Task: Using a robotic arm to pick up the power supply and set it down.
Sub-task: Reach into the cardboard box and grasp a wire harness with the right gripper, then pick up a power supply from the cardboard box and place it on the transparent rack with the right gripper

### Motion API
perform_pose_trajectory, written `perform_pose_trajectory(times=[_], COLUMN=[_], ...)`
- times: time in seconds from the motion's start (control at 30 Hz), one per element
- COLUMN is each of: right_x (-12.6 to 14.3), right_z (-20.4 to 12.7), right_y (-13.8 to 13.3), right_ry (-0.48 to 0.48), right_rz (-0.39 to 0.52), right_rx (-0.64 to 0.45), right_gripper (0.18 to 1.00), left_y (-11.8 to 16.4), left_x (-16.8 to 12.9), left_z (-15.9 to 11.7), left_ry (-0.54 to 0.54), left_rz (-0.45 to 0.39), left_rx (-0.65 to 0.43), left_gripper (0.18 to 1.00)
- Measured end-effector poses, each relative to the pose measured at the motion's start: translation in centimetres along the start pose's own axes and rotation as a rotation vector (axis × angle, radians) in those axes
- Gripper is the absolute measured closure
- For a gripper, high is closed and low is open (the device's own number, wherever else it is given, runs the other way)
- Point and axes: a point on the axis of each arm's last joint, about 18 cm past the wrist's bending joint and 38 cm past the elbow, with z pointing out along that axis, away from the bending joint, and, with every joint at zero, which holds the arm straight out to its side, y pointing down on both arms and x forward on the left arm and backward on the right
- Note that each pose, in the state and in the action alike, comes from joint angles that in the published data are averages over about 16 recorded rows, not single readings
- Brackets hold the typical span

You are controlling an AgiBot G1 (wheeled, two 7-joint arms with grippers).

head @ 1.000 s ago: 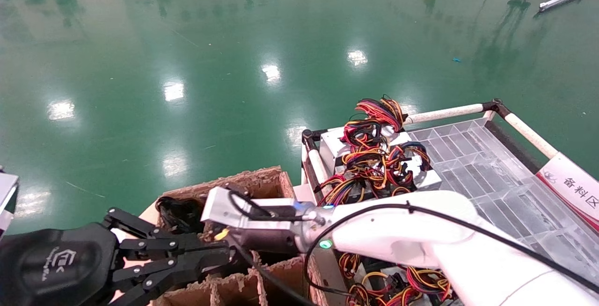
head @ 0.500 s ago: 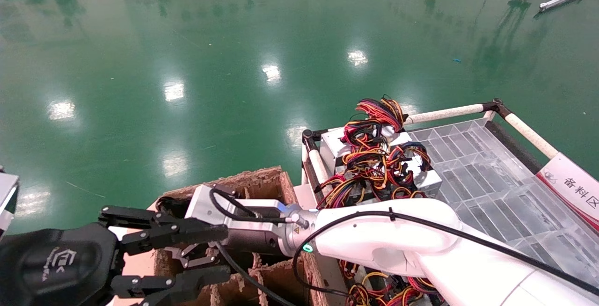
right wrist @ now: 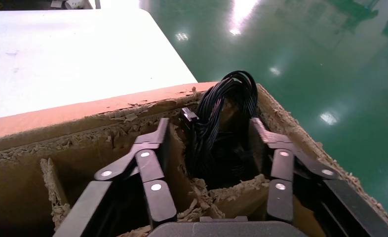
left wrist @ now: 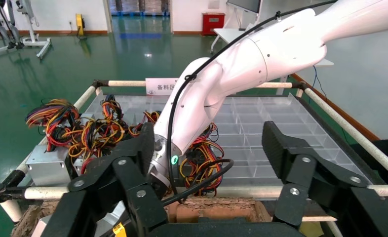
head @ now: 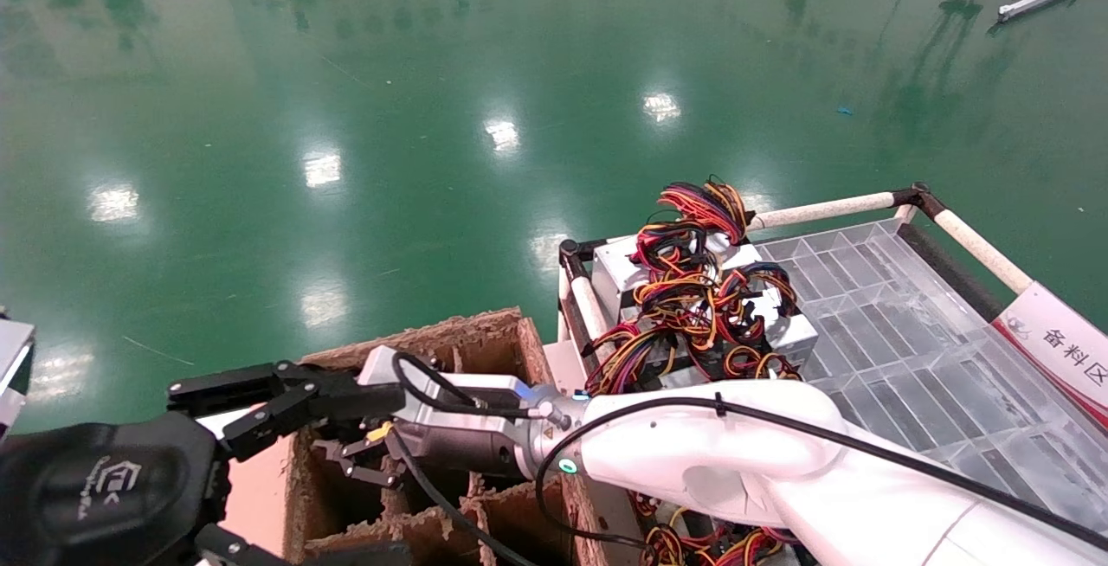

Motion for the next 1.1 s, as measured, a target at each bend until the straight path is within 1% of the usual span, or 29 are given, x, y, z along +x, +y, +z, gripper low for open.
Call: perform_pose_trajectory(times=[0.17, 0.27, 0.37, 0.47, 0.67, 0.87, 1.1], right_x=[-0.2, -0.3, -0.5, -0.5, -0.6, -0.3, 0.7], right_z=[0.1, 0.1, 0.1, 0.0, -0.1, -0.3, -0.9], right_y=[0.3, 0.5, 0.7, 0.9, 1.1, 0.9, 0.2], right_ry=[0.001, 0.001, 0.001, 0.001, 0.003, 0.012, 0.032], right_rz=[0.025, 0.042, 0.063, 0.084, 0.129, 0.191, 0.272], right_rx=[0.002, 0.004, 0.008, 0.013, 0.029, 0.061, 0.126], right_gripper=[0.585, 0.665, 0.724, 0.792, 0.877, 0.917, 0.926], left_y=[0.0, 0.0, 0.0, 0.0, 0.0, 0.0, 0.0], left_x=[0.0, 0.0, 0.0, 0.0, 0.0, 0.0, 0.0], left_z=[0.0, 0.0, 0.0, 0.0, 0.0, 0.0, 0.0], left_ry=[0.000, 0.000, 0.000, 0.000, 0.000, 0.000, 0.000], left_rz=[0.000, 0.000, 0.000, 0.000, 0.000, 0.000, 0.000], left_rx=[0.000, 0.000, 0.000, 0.000, 0.000, 0.000, 0.000], left_gripper=[0.385, 0.339, 0.287, 0.258, 0.207, 0.188, 0.184])
